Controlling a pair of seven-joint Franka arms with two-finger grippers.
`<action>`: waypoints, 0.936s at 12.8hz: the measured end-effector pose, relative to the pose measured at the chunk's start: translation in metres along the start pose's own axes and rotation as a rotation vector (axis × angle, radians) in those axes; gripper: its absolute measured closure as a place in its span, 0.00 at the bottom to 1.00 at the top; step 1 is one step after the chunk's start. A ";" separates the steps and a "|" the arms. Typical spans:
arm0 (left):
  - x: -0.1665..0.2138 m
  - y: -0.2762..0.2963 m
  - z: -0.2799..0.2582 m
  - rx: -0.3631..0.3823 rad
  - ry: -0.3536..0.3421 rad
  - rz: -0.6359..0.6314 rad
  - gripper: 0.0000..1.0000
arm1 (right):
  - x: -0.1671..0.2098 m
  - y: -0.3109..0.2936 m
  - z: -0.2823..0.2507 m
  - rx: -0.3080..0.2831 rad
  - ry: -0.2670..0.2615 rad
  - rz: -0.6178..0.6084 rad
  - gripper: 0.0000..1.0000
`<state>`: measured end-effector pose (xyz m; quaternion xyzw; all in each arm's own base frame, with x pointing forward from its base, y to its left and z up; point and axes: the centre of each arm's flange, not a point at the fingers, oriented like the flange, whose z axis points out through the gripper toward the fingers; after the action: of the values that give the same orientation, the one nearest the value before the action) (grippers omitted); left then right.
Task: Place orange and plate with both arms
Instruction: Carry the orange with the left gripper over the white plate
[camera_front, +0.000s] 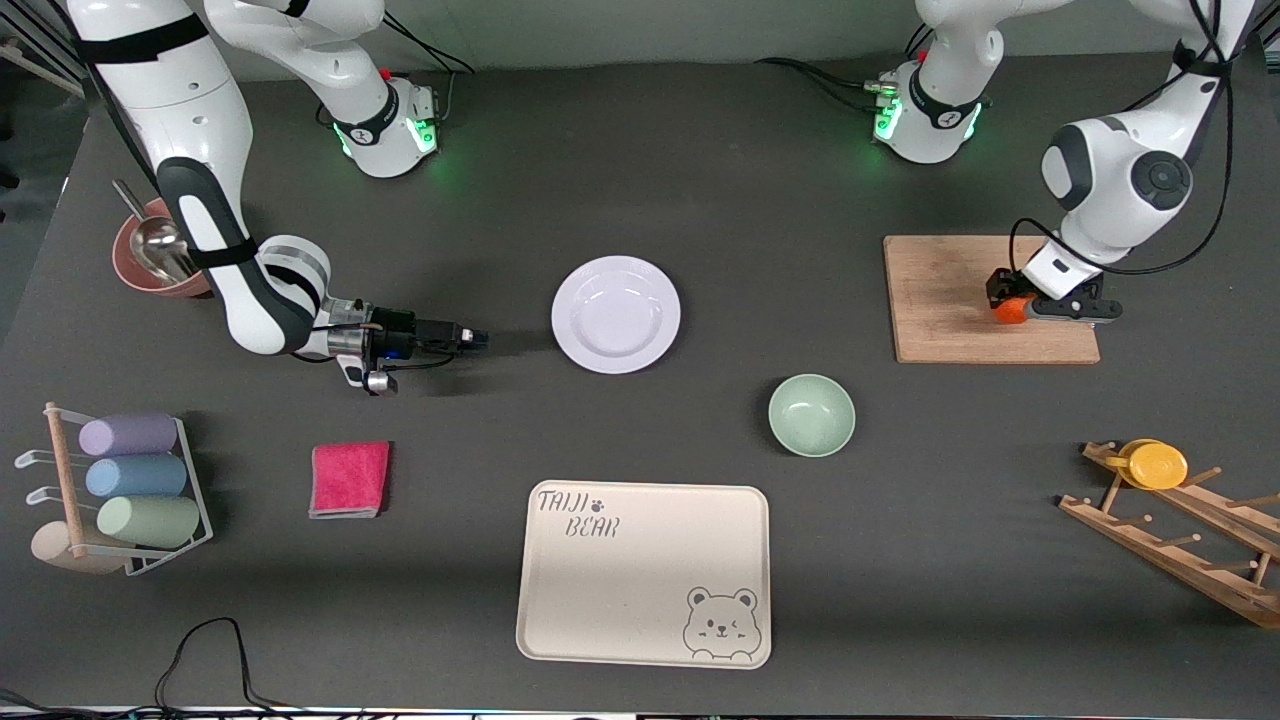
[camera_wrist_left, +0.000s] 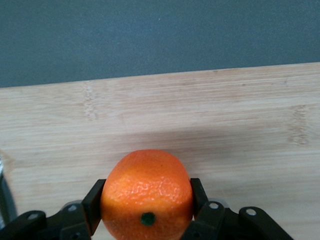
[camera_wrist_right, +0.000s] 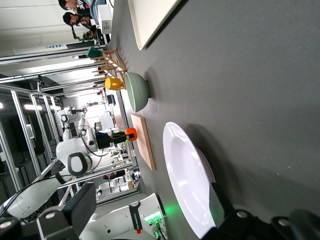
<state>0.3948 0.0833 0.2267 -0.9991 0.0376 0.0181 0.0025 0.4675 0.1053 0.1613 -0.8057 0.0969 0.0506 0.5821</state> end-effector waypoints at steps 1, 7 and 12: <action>0.011 -0.004 -0.027 -0.008 -0.041 -0.002 0.28 | -0.001 0.003 0.000 0.000 0.001 0.006 0.00; 0.054 -0.018 -0.267 -0.003 -0.073 -0.008 0.28 | 0.000 0.015 -0.006 -0.001 0.017 0.036 0.00; 0.083 0.139 -0.291 -0.005 -0.068 -0.024 0.28 | 0.008 0.016 -0.012 -0.027 0.051 0.044 0.00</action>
<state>0.4775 -0.0631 0.5136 -0.9983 0.0256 0.0521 0.0014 0.4715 0.0881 0.1493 -0.8124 0.1283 0.0442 0.5671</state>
